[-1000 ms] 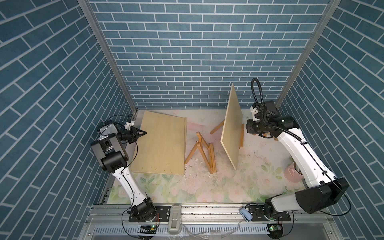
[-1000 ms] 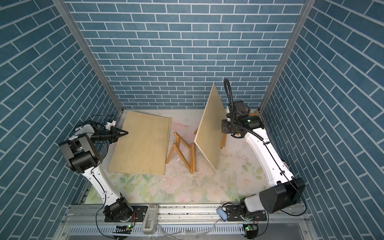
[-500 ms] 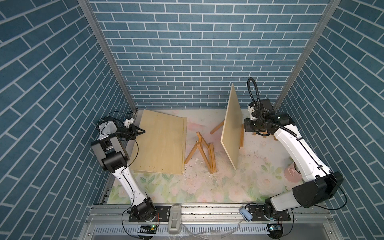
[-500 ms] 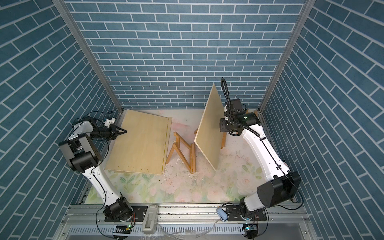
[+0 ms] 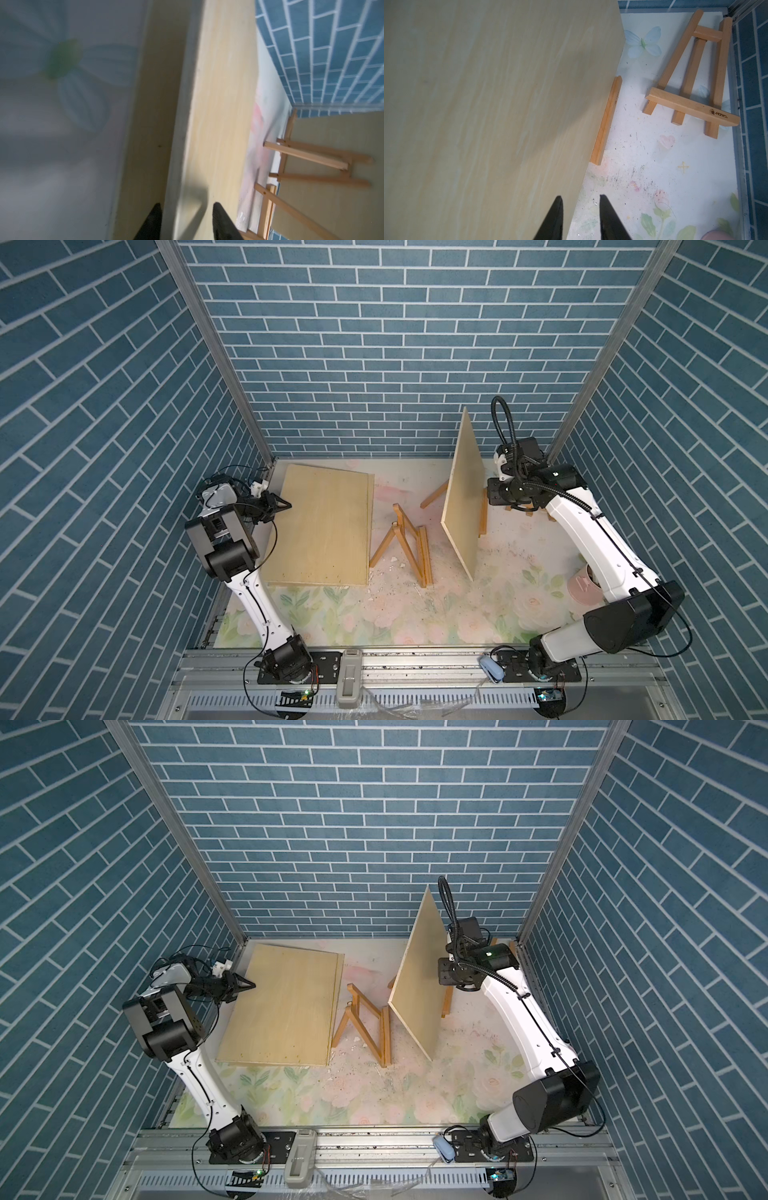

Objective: Disassemble the easel
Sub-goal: Place the drawing board on the drawing board.

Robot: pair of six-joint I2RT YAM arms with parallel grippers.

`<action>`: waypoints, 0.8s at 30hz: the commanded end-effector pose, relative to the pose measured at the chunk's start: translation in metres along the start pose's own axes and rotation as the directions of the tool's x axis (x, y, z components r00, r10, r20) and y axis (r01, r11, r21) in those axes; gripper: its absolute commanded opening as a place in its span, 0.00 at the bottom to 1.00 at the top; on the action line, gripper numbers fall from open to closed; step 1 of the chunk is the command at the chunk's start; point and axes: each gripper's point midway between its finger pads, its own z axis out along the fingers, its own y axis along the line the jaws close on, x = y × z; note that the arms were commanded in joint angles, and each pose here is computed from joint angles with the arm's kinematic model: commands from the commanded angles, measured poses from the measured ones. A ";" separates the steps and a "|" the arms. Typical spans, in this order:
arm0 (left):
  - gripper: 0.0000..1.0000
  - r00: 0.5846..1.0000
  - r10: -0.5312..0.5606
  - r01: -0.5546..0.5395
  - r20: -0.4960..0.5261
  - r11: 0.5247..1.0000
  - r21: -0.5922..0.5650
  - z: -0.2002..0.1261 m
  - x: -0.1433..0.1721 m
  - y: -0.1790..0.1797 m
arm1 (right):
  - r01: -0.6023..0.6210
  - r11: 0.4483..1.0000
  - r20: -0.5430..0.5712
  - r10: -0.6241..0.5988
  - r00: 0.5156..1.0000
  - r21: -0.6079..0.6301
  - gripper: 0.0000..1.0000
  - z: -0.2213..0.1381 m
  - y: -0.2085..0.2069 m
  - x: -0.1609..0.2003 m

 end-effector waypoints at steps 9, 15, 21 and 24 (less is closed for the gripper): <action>0.46 0.999 0.029 -0.022 0.037 0.986 -0.166 -0.016 -0.012 0.001 | -0.019 1.000 -0.006 0.019 1.000 0.021 0.32 -0.005 0.002 -0.003; 0.44 0.995 0.061 -0.043 0.083 0.977 -0.207 -0.030 -0.018 -0.014 | -0.002 0.999 -0.012 0.003 1.000 0.039 0.32 -0.006 0.000 -0.002; 0.41 0.980 0.109 -0.068 0.164 0.969 -0.238 -0.058 -0.016 -0.045 | 0.024 0.997 0.027 -0.026 0.999 0.074 0.32 -0.017 -0.006 -0.007; 0.41 0.973 0.111 -0.052 0.205 0.961 -0.273 -0.074 -0.012 -0.053 | 0.032 0.997 0.039 -0.035 0.999 0.076 0.32 -0.019 -0.007 -0.009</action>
